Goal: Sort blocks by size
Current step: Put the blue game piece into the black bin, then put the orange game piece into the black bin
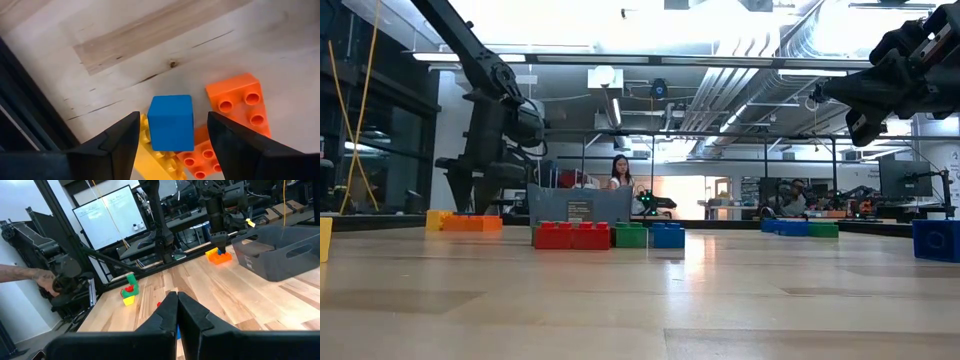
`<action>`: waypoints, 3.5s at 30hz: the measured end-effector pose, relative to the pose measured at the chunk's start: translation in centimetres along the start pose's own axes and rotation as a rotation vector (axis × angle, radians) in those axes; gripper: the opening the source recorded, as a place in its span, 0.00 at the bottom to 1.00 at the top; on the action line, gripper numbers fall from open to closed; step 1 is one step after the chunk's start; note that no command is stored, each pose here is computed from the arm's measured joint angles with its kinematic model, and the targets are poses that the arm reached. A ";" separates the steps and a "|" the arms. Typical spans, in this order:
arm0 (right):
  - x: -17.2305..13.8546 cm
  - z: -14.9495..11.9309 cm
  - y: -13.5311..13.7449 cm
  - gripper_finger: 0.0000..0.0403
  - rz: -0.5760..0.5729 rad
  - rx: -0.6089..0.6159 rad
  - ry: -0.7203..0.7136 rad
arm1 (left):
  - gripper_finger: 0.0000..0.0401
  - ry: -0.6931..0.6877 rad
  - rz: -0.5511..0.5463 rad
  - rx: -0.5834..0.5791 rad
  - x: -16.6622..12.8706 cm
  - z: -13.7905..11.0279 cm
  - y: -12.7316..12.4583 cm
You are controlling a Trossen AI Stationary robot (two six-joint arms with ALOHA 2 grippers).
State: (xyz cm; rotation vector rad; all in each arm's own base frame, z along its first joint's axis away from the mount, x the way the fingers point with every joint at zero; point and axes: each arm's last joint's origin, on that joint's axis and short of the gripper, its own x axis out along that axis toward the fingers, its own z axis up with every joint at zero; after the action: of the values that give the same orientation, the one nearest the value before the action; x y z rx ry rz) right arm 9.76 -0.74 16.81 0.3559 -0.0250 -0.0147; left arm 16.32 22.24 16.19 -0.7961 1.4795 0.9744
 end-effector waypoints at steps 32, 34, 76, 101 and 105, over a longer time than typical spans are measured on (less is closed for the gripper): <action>0.0 0.0 0.0 0.00 0.000 0.000 0.000 | 0.42 -0.010 0.006 -0.075 2.1 -0.4 -0.2; 0.0 0.0 0.0 0.00 0.000 0.000 0.000 | 0.41 -0.016 0.006 -0.076 2.1 -0.4 -0.2; 0.0 0.0 0.0 0.00 0.000 0.000 0.000 | 0.62 -0.478 -0.262 0.136 -10.4 4.9 -8.1; 0.0 0.0 0.0 0.00 0.000 0.000 0.000 | 0.66 0.124 0.177 0.739 -3.7 -3.1 -5.1; 0.0 0.0 0.0 0.00 0.000 0.000 0.000 | 0.66 0.185 0.187 0.764 -1.5 -3.2 -5.3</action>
State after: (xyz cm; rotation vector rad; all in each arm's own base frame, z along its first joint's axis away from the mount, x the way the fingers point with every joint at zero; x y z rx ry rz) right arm 9.76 -0.74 16.81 0.3559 -0.0248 -0.0146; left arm 19.86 17.01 17.01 -0.1930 1.9254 0.3973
